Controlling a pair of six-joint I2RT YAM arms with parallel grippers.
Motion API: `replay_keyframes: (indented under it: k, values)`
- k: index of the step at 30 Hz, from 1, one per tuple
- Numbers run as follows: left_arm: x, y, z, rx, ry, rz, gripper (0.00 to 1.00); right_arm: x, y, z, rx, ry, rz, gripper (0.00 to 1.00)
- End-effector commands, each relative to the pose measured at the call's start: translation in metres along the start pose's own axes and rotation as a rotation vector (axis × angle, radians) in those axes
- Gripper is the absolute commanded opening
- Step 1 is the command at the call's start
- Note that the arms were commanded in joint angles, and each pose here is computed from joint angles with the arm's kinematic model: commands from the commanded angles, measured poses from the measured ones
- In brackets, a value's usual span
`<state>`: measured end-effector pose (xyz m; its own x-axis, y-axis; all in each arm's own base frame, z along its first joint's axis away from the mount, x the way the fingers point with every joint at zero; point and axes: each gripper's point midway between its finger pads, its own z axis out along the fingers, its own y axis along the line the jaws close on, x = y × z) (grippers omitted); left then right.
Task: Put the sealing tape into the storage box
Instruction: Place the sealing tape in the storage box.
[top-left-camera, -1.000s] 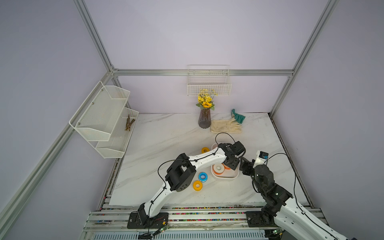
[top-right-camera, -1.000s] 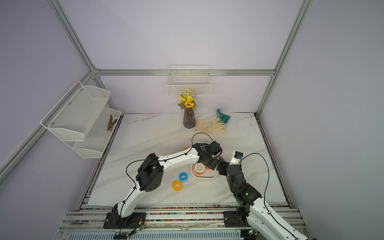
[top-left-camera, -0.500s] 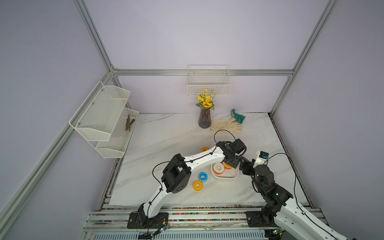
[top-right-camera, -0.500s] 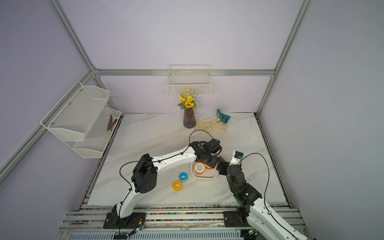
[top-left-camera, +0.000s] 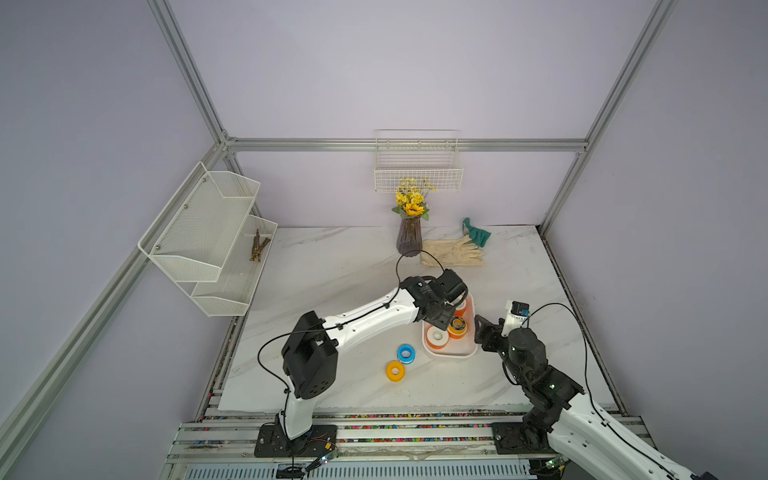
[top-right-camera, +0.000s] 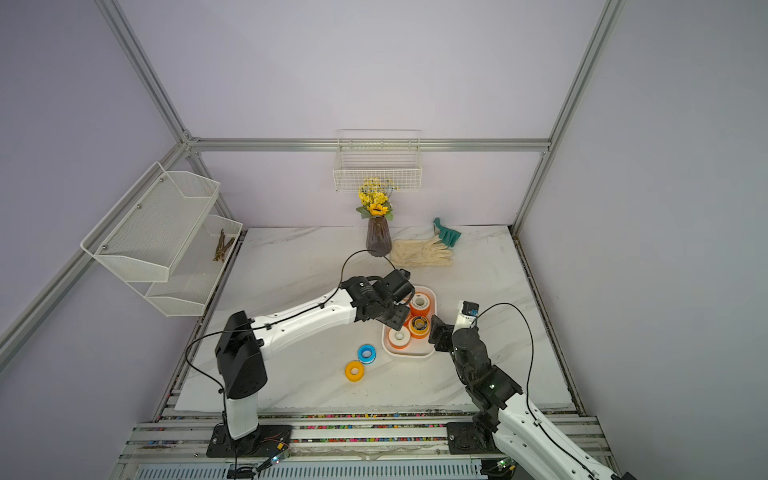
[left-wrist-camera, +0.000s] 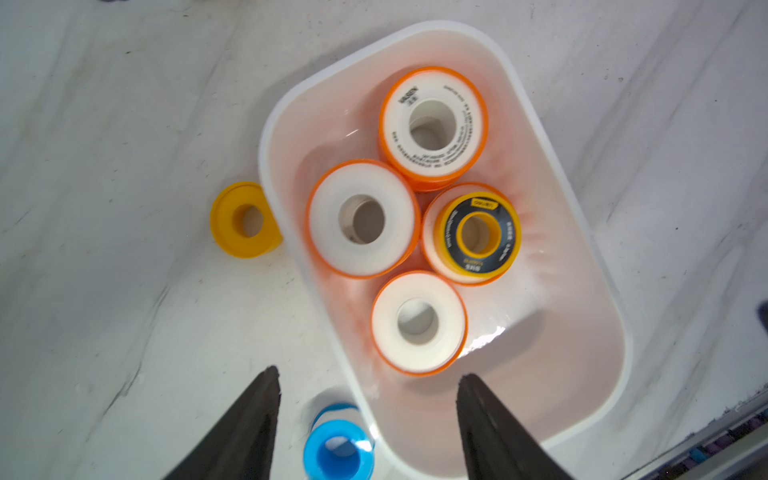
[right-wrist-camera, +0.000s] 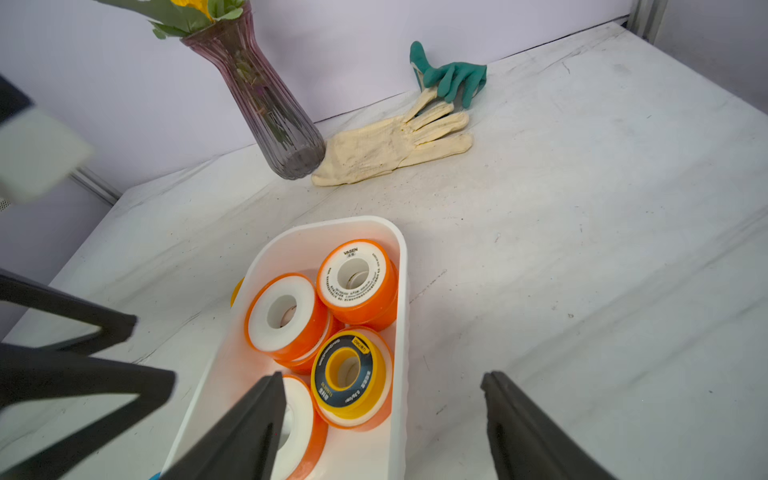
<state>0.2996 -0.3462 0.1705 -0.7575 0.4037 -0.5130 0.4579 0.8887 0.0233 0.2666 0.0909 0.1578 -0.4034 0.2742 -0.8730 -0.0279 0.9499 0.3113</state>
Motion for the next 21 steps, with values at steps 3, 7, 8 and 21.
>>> replay_keyframes:
  k: [3,7,8,21]
  values:
    - [0.023,0.070,-0.055,-0.100,-0.079,-0.119,0.66,-0.026,0.051,0.006,-0.181,0.025,-0.070,0.81]
    - [0.057,0.119,-0.085,-0.161,-0.105,-0.209,0.66,-0.034,0.080,0.023,-0.236,0.110,-0.123,0.81]
    - [0.067,0.131,-0.091,-0.178,-0.114,-0.229,0.66,-0.036,0.090,0.028,-0.253,0.136,-0.135,0.81]
    - [0.137,0.197,-0.127,-0.275,-0.160,-0.336,0.67,0.006,0.186,0.126,-0.320,0.597,-0.408,0.80]
